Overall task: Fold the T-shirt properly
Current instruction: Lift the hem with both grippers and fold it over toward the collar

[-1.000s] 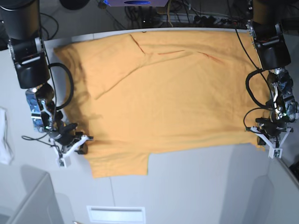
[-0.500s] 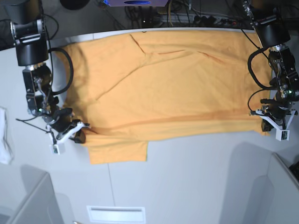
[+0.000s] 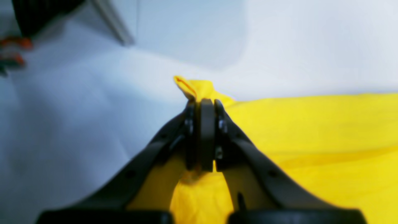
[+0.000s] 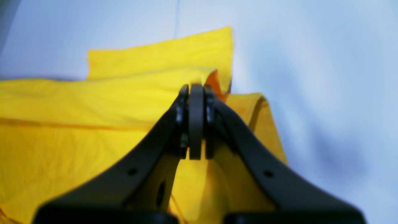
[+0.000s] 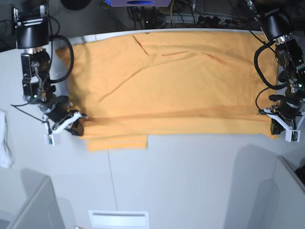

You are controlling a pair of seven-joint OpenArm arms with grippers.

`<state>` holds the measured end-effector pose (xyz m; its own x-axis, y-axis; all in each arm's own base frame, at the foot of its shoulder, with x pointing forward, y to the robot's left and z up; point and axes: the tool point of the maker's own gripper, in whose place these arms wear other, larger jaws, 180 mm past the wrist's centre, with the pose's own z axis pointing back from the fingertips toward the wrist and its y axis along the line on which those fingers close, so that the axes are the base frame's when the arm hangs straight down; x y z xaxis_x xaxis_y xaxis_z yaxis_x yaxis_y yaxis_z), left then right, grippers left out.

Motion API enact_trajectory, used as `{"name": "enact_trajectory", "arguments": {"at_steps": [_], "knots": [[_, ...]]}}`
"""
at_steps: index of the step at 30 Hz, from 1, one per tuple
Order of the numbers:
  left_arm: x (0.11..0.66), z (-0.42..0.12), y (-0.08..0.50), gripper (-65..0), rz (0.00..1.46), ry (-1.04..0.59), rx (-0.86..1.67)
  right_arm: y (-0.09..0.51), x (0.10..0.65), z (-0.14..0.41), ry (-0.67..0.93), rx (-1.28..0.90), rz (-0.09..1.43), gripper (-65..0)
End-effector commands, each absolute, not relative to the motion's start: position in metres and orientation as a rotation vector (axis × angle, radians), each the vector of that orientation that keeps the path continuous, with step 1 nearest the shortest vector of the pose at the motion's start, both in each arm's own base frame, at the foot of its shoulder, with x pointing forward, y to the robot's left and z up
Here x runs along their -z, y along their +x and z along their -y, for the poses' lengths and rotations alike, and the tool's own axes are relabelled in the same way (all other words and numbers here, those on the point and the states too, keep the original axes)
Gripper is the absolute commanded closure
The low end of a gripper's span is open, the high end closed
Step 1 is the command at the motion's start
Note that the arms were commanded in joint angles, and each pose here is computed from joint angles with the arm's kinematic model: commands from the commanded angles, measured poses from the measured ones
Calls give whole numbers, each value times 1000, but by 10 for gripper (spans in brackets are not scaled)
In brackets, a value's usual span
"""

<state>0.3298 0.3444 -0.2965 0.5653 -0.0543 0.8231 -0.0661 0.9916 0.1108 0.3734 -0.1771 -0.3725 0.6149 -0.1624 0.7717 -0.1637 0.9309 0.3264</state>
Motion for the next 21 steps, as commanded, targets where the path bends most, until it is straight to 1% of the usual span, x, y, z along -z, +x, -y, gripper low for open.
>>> {"name": "enact_trajectory", "arguments": {"at_steps": [1,8,11,16,19,21], "knots": [[278,-351,332,0,1018,168,0,383,348,185,390,2,996,0],[277,-347,327,0,1019,171,13,376,344,192,402,63,974,0],[285,-349,318,0,990,176,15,372,336,188,404,46,991,0],[286,-338,297,0,970,195,69,350,339,178,413,21,979,0],[283,-333,291,0,972,203,94,341,335,166,436,13,989,0],[278,-330,291,0,983,207,105,341,330,172,430,33,1009,0]]}}
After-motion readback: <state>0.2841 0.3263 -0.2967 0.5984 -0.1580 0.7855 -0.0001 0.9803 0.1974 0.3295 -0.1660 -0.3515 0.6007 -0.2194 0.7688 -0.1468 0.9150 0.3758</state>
